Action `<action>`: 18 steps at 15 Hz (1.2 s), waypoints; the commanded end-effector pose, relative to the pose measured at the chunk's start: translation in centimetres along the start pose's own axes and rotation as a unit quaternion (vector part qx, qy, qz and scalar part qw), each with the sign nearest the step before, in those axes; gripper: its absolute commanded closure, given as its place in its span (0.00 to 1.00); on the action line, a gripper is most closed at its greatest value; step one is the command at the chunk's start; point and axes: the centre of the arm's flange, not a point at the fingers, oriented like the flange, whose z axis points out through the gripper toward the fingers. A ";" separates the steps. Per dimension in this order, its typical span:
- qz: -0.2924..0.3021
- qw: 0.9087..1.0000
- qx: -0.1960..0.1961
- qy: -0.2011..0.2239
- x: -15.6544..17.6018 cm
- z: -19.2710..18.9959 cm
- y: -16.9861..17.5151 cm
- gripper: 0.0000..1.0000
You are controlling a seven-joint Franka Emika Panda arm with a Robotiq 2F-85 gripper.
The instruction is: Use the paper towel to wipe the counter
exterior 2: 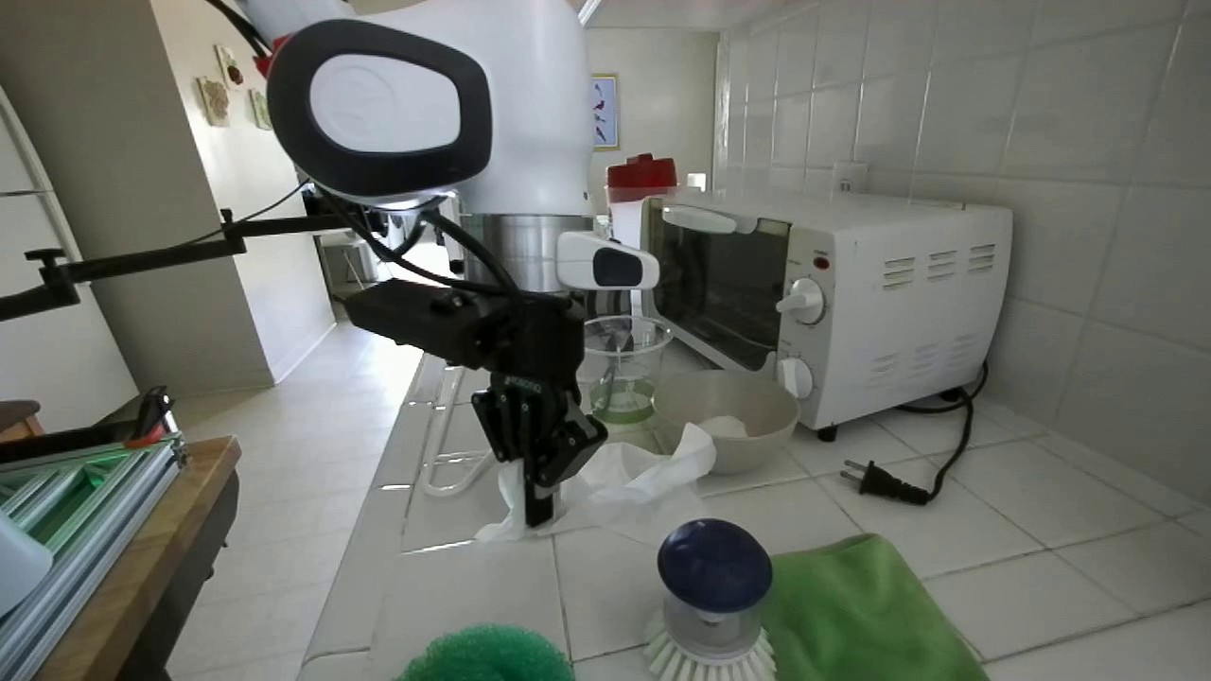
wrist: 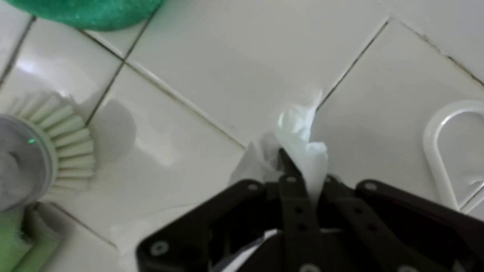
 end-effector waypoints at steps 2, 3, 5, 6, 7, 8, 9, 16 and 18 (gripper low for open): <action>-0.028 0.999 0.007 -0.029 -1.3 1.1 -1.2 1.00; -0.036 0.999 0.003 -0.034 -1.2 1.0 -1.4 1.00; -0.053 0.998 0.000 -0.045 -1.1 0.9 -1.7 1.00; -0.063 0.997 -0.001 -0.053 -1.1 0.8 -1.9 1.00; -0.074 0.995 -0.002 -0.063 -1.2 0.8 -2.2 1.00; -0.081 0.994 -0.004 -0.071 -1.2 0.8 -2.4 1.00; -0.088 0.993 -0.006 -0.077 -1.2 0.9 -2.6 1.00; -0.130 0.985 -0.017 -0.110 -1.0 0.5 -3.9 1.00; -0.141 0.982 -0.020 -0.121 -0.7 0.4 -4.4 1.00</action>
